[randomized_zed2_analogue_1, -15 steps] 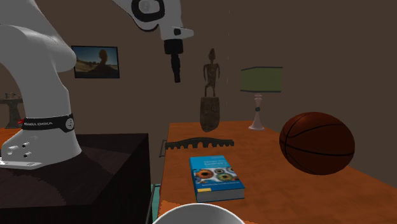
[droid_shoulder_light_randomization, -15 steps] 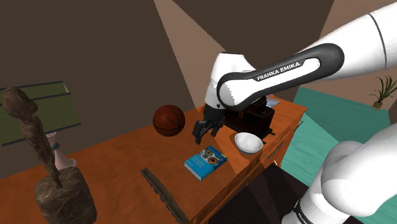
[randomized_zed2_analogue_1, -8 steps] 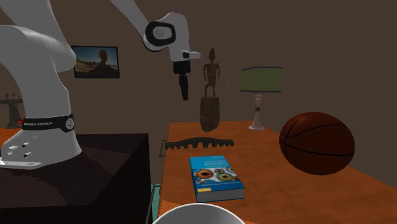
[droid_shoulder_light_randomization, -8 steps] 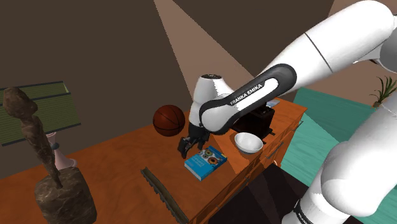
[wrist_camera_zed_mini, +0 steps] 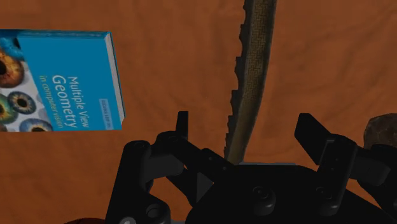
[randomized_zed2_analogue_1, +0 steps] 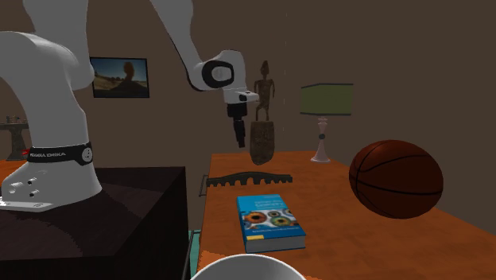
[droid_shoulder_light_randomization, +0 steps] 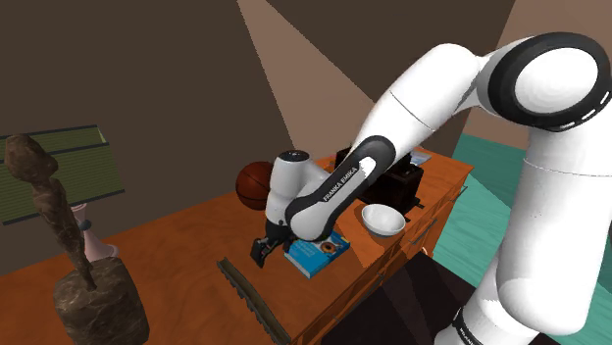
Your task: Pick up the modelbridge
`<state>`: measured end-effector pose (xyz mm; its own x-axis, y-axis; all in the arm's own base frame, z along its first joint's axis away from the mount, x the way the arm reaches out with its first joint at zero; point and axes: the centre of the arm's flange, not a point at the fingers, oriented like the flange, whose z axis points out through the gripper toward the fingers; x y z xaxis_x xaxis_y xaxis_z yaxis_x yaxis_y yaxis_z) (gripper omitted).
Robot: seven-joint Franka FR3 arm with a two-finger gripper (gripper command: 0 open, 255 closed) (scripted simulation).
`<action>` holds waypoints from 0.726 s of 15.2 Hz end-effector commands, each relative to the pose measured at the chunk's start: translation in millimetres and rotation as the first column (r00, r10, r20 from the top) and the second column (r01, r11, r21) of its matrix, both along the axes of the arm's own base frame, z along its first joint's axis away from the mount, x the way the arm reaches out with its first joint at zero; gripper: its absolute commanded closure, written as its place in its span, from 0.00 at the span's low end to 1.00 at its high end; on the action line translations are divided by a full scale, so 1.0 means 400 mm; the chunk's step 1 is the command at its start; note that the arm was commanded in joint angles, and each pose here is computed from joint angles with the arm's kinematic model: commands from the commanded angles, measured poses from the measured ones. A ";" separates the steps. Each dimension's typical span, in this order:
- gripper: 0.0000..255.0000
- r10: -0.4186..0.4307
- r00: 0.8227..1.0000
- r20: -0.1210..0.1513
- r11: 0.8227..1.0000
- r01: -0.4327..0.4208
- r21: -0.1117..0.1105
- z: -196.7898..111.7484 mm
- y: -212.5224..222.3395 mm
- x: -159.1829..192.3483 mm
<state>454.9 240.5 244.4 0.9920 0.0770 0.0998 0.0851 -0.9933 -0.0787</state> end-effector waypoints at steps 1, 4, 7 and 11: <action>0.00 0.002 1.000 0.001 1.000 -0.002 -0.002 -0.056 0.034 0.015; 0.00 0.004 1.000 0.002 1.000 -0.004 -0.005 -0.137 0.081 0.046; 0.00 0.006 1.000 0.003 1.000 -0.006 -0.009 -0.219 0.129 0.077; 0.00 0.008 1.000 0.004 1.000 -0.008 -0.011 -0.290 0.162 0.098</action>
